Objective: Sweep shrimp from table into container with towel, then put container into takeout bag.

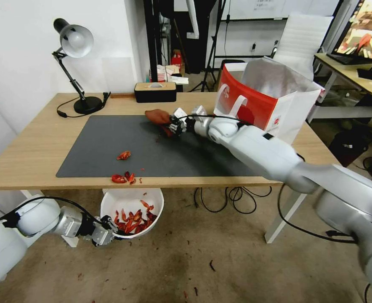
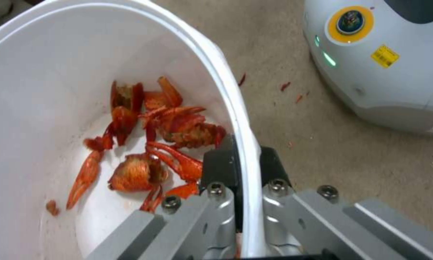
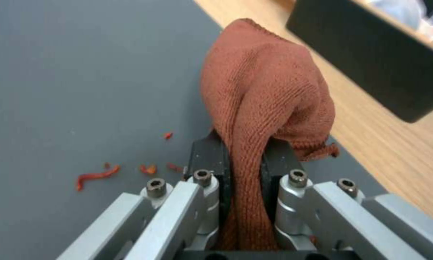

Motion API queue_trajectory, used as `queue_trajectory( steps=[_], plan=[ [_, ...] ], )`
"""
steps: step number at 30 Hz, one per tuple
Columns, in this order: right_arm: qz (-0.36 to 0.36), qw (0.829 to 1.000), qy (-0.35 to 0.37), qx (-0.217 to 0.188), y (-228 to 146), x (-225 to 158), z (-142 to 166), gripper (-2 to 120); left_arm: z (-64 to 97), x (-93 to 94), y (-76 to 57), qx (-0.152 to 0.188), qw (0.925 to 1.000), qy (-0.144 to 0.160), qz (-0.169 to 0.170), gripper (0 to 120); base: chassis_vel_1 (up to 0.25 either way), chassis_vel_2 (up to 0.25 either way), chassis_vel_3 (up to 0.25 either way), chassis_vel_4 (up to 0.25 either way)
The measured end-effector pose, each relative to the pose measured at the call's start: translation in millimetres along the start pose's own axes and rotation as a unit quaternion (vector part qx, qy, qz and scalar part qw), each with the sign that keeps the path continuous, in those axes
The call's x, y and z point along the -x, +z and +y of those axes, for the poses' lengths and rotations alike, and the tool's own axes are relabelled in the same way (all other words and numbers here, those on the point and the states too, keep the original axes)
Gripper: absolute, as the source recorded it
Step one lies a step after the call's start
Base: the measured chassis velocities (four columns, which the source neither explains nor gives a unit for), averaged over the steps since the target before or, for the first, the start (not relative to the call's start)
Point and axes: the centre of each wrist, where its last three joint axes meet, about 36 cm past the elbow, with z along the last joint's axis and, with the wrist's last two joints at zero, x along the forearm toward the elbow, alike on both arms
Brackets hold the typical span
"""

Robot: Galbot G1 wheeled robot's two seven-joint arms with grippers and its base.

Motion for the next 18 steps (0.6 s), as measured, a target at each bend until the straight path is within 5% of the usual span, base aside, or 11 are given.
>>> queue_trajectory(
  steps=[18],
  plan=[
    [0.019, 0.995, -0.092, -0.016, -32, 55, 53, 8, -6.5, -11.6, 9.7, -0.013, 0.9999, -0.010, 0.005, 0, 0.000, 0.000, 0.000, 0.000]
  ],
)
